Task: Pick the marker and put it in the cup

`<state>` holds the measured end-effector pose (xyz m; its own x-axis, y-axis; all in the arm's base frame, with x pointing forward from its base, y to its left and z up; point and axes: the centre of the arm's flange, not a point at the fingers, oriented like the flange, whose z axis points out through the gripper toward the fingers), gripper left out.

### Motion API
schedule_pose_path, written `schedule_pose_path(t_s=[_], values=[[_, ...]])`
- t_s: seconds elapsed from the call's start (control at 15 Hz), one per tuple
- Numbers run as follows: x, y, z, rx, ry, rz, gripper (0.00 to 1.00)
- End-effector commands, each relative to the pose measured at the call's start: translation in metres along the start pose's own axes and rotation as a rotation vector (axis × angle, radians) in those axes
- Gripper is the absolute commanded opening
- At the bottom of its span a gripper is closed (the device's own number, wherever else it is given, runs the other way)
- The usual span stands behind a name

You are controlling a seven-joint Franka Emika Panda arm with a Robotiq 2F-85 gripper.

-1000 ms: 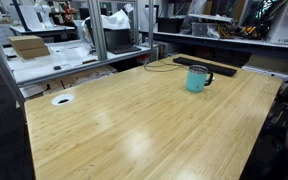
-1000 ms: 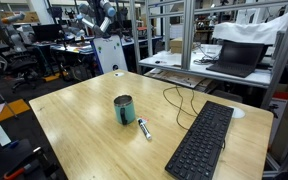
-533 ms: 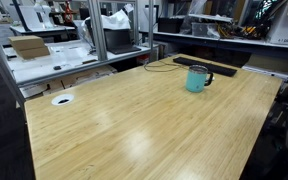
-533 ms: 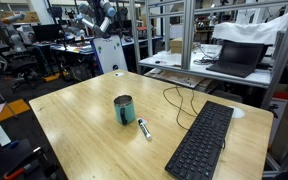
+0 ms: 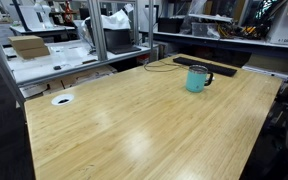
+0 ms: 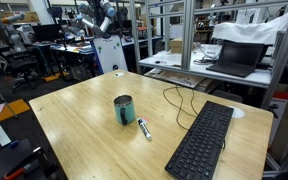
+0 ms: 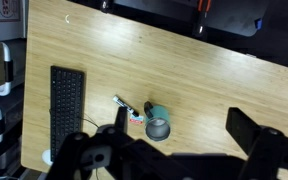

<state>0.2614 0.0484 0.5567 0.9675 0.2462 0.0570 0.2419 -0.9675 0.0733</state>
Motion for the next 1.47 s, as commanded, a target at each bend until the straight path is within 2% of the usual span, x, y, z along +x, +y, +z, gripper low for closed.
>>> schedule_pose_path(t_s=[0.0, 0.67, 0.73, 1.07, 1.2, 1.4], values=[[0.0, 0.0, 0.0, 0.0, 0.0, 0.0, 1.0], [0.0, 0.0, 0.0, 0.0, 0.0, 0.0, 1.0], [0.0, 0.001, 0.001, 0.026, 0.001, -0.046, 1.0], [0.011, 0.008, 0.004, 0.05, 0.023, -0.201, 1.0], [0.027, 0.008, 0.01, 0.054, 0.032, -0.284, 1.0], [0.077, 0.007, 0.031, 0.049, 0.044, -0.375, 1.0]])
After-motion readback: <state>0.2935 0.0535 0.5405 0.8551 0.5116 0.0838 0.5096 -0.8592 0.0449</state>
